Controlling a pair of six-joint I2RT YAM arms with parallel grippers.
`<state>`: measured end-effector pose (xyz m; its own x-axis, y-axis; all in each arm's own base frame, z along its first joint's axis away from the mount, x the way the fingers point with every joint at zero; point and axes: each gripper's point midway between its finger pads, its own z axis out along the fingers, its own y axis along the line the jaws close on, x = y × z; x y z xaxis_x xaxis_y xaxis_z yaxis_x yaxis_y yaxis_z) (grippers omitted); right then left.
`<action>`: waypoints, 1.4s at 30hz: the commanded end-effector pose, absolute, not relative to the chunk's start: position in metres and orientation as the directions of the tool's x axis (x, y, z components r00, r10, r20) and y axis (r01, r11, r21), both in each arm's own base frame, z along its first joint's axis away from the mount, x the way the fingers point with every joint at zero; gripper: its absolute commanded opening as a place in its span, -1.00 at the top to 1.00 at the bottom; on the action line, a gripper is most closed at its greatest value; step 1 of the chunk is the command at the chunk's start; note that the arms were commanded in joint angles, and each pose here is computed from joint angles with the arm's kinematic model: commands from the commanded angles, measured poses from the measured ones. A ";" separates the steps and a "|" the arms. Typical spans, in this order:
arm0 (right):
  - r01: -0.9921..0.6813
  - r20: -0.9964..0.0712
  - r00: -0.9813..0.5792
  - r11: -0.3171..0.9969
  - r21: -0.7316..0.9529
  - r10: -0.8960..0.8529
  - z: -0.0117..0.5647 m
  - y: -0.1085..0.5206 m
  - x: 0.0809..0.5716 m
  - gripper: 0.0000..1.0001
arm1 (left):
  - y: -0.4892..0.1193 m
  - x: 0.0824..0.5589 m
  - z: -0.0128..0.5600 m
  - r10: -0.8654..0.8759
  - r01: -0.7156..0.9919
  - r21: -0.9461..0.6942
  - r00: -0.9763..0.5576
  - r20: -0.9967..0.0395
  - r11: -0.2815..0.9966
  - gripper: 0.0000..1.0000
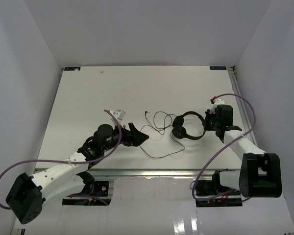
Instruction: Wrap the headphones
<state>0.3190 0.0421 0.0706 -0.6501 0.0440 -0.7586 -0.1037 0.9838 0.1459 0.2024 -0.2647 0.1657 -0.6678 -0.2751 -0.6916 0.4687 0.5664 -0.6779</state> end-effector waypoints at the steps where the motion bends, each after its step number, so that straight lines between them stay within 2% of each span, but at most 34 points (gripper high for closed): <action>1: -0.107 -0.781 -0.623 0.983 0.150 0.051 0.070 0.043 0.338 0.85 | -0.256 0.205 0.195 -0.324 0.476 -0.667 -0.616 -0.718 0.573 -0.96; 14: -0.140 -0.690 -0.719 0.990 0.021 -0.087 0.029 0.026 0.335 0.84 | -0.232 0.188 0.207 -0.341 0.470 -0.653 -0.589 -0.733 0.594 -0.96; 23: -0.363 -0.547 -0.789 0.931 0.046 -0.280 0.012 0.041 0.327 0.60 | -0.219 0.178 0.219 -0.360 0.479 -0.651 -0.566 -0.742 0.589 -0.96; 33: -0.542 -0.481 -0.765 0.831 0.123 -0.428 0.011 0.058 0.342 0.26 | -0.212 0.172 0.220 -0.361 0.480 -0.646 -0.559 -0.747 0.594 -0.96; 38: -0.566 -0.395 -0.786 0.809 0.155 -0.475 -0.008 0.055 0.336 0.24 | -0.211 0.172 0.221 -0.354 0.483 -0.641 -0.558 -0.750 0.597 -0.96; 42: -0.582 -0.367 -0.782 0.801 0.140 -0.504 -0.012 0.050 0.330 0.34 | -0.212 0.171 0.222 -0.345 0.486 -0.636 -0.560 -0.753 0.599 -0.96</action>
<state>0.3694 0.0577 0.0193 -0.7364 -0.4409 -0.5132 -0.5549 0.8275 0.0854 0.1713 -0.2121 0.2036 -0.5863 -0.3406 -0.7350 0.4615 0.6052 -0.6486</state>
